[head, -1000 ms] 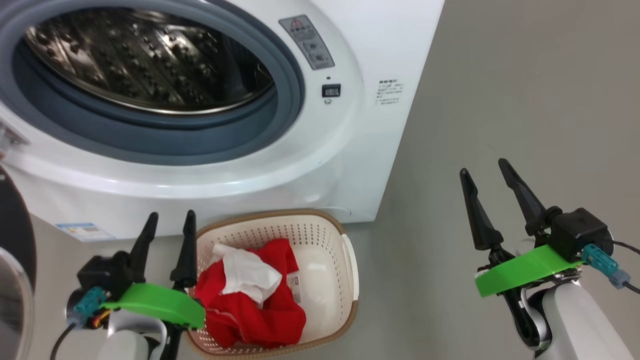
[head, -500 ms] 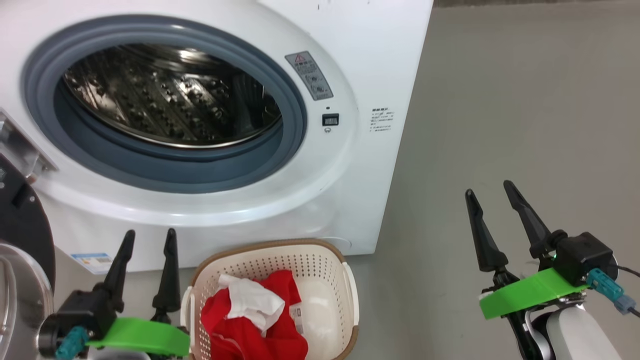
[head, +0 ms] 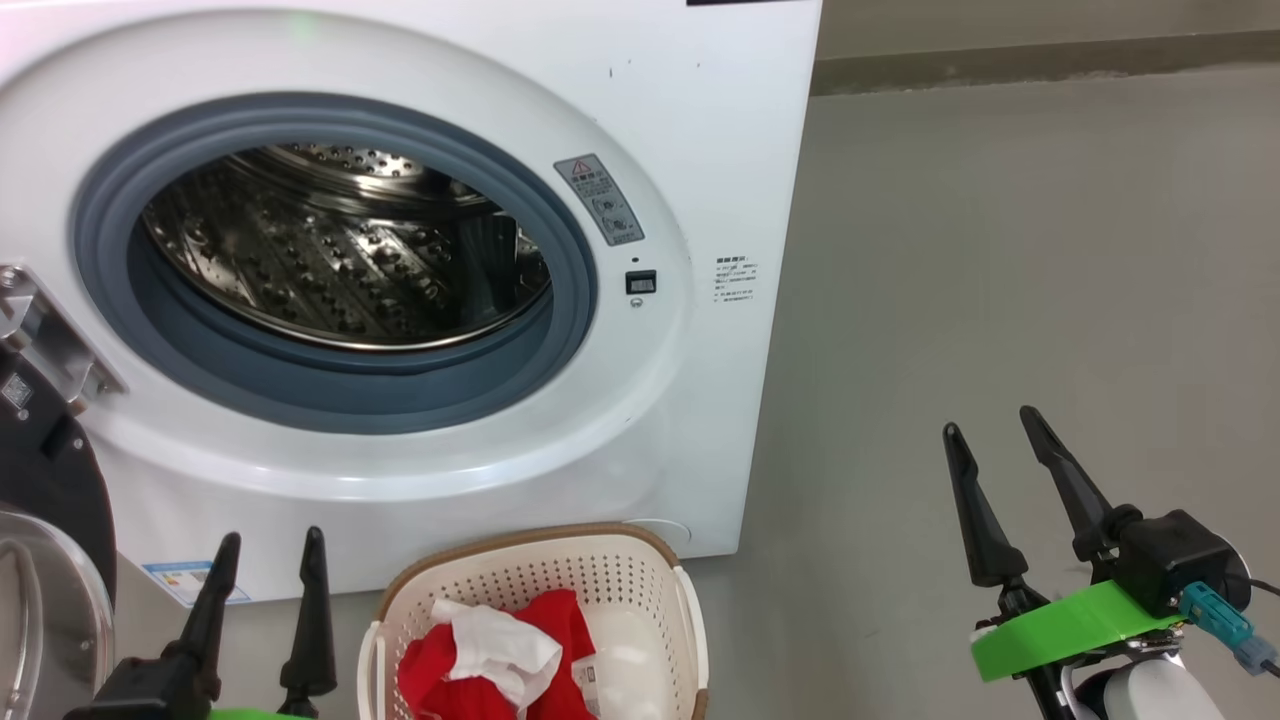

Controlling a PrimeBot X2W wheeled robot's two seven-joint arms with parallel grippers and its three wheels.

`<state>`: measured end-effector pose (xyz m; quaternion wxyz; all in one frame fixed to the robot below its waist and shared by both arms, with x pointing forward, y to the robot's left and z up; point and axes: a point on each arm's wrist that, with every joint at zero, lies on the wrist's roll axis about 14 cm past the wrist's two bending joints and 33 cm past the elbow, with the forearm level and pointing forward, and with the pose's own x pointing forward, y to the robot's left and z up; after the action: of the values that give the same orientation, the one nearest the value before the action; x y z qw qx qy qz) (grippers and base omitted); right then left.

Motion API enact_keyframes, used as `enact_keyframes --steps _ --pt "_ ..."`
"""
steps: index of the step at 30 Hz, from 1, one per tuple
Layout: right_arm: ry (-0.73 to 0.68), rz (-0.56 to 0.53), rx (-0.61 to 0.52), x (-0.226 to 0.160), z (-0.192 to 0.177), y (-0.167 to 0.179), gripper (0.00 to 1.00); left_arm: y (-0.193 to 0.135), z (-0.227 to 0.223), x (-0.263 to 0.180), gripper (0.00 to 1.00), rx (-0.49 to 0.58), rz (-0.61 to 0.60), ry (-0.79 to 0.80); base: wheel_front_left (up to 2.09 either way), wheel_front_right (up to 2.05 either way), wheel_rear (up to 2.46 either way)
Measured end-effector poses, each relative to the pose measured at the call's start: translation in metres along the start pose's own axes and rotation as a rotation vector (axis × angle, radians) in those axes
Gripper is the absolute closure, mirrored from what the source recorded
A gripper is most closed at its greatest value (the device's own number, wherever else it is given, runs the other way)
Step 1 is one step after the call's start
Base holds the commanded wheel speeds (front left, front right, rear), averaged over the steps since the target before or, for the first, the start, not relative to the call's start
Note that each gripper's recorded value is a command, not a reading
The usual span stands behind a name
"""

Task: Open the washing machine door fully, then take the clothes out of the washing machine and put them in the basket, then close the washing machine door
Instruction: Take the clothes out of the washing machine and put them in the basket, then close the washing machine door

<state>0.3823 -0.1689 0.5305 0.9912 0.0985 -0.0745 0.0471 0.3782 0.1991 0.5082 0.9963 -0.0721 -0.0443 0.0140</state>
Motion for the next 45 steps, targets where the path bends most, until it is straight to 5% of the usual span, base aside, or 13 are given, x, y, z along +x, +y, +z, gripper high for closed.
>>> enact_keyframes --steps 25,45 --pt "-0.004 -0.012 -0.003 -0.01 0.002 -0.003 0.0 -0.002 0.005 -0.004 0.0 0.006 -0.001 -0.014 -0.08 0.08 0.0" --pt "0.006 -0.008 0.0 -0.008 -0.001 -0.002 0.0 -0.009 0.012 -0.002 0.0 -0.007 -0.03 -0.038 -1.54 1.54 0.0"
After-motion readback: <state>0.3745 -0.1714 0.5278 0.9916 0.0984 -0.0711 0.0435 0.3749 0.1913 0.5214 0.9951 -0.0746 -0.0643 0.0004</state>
